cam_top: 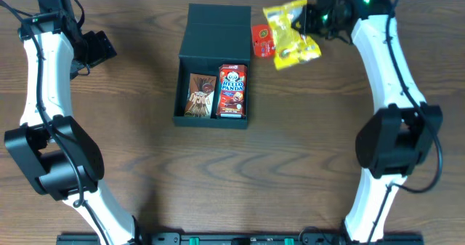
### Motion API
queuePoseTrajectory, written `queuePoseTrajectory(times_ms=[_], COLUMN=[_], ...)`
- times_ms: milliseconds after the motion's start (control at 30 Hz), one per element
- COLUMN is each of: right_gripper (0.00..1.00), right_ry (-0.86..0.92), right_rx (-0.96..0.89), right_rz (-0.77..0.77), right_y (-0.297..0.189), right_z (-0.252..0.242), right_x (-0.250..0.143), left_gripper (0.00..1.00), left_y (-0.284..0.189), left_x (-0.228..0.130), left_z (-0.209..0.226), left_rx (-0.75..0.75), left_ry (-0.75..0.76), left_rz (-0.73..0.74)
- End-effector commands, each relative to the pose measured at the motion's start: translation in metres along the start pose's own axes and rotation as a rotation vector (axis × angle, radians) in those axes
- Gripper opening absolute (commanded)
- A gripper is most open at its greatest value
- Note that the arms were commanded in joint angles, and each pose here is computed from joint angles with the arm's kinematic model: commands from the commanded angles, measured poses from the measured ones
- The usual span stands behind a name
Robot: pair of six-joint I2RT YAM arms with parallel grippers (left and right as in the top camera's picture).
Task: Pack container
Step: 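Release the Hello Panda box and grasp the yellow pouch with the right gripper, then carry the yellow pouch into the black box and release it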
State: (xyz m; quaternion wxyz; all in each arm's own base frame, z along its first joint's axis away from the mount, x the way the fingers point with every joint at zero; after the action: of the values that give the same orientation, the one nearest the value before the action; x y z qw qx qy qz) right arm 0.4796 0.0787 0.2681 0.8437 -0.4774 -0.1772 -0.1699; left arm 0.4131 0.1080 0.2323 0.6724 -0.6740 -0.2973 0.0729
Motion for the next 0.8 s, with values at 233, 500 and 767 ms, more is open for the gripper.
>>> queuePoseTrajectory(times_ms=[233, 500, 767], right_gripper=[0.01, 0.01, 0.01], right_ry=[0.096, 0.135, 0.239], right_rx=[0.142, -0.017, -0.046], right_rz=[0.129, 0.188, 0.219], right_y=[0.031, 0.048, 0.086], right_z=[0.134, 0.182, 0.186], right_x=[-0.049, -0.099, -0.133], left_gripper=[0.96, 0.95, 0.96], left_y=[-0.012, -0.012, -0.012], left_x=[-0.003, -0.002, -0.001], left_z=[0.004, 0.004, 0.005], left_rx=[0.006, -0.002, -0.034], left_ry=[0.026, 0.061, 0.052], left_rz=[0.011, 0.012, 0.011])
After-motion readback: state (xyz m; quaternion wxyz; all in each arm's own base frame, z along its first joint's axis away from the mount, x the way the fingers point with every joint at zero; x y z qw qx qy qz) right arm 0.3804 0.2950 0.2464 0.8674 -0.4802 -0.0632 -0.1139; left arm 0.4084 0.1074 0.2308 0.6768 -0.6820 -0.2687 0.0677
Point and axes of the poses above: each gripper's point midway between its finger pads, its own y axis out along the fingers, its own z axis along the line the jaws close on, x = y × z, the point moved 10 cm from there along -y, back along the fingers, and after that the axes turned 1 degree about y, right-handed, at the moved point
